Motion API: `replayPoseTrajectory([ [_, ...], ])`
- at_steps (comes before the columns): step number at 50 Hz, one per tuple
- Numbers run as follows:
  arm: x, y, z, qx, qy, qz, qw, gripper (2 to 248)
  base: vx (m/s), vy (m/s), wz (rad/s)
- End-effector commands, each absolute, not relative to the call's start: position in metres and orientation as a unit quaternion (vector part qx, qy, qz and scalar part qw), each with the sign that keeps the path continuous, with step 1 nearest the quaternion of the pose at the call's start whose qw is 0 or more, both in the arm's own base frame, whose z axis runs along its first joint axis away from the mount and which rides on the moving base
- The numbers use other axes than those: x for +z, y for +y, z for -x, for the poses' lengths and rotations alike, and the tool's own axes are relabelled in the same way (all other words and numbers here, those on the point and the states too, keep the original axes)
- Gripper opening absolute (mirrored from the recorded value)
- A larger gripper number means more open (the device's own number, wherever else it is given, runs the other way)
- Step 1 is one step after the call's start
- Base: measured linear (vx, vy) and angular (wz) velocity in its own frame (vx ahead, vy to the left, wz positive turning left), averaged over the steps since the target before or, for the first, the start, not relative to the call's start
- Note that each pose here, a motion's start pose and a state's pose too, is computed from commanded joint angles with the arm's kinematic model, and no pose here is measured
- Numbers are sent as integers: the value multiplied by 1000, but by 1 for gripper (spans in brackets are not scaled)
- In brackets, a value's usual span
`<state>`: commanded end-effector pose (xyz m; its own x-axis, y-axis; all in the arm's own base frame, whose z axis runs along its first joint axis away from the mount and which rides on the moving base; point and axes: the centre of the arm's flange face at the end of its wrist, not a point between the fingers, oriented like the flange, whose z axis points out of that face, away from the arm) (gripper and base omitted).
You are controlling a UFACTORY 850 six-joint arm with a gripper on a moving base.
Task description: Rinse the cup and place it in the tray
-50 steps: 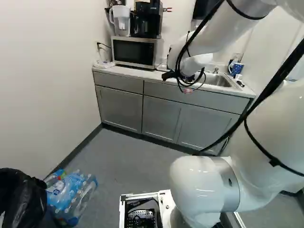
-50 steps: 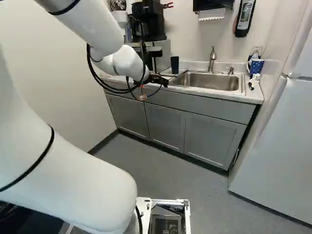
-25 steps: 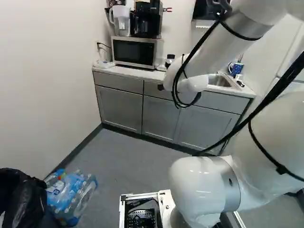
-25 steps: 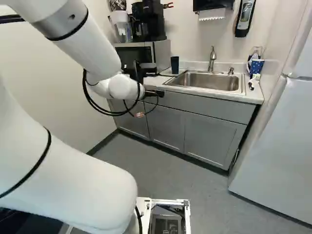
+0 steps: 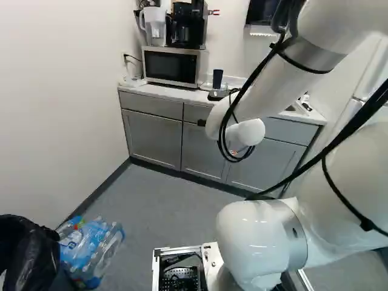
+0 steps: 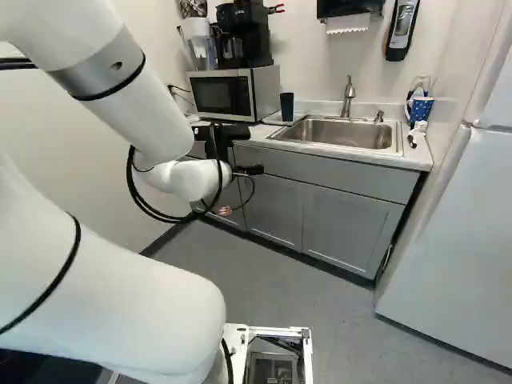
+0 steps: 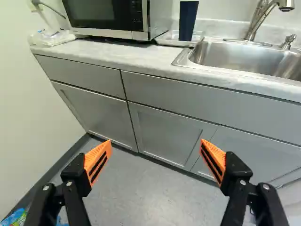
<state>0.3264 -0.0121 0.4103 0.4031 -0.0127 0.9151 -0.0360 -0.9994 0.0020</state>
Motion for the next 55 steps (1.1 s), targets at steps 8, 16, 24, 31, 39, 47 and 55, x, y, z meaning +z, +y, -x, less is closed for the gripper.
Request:
replayPoseTrajectory([
  [8,399,-9,-314,554,-11,-832,8,247,0,0,0],
  [16,390,-6,-303,561,-8,-828,6,247,0,0,0],
  [24,383,-4,-294,567,-6,-824,4,247,0,0,0],
  [31,377,-3,-287,571,-4,-821,3,247,0,0,0],
  [39,372,-2,-280,575,-2,-818,2,247,0,0,0],
  [47,369,-1,-275,578,-1,-816,1,247,0,0,0],
  [55,367,0,-272,580,0,-815,0,247,0,0,0],
])
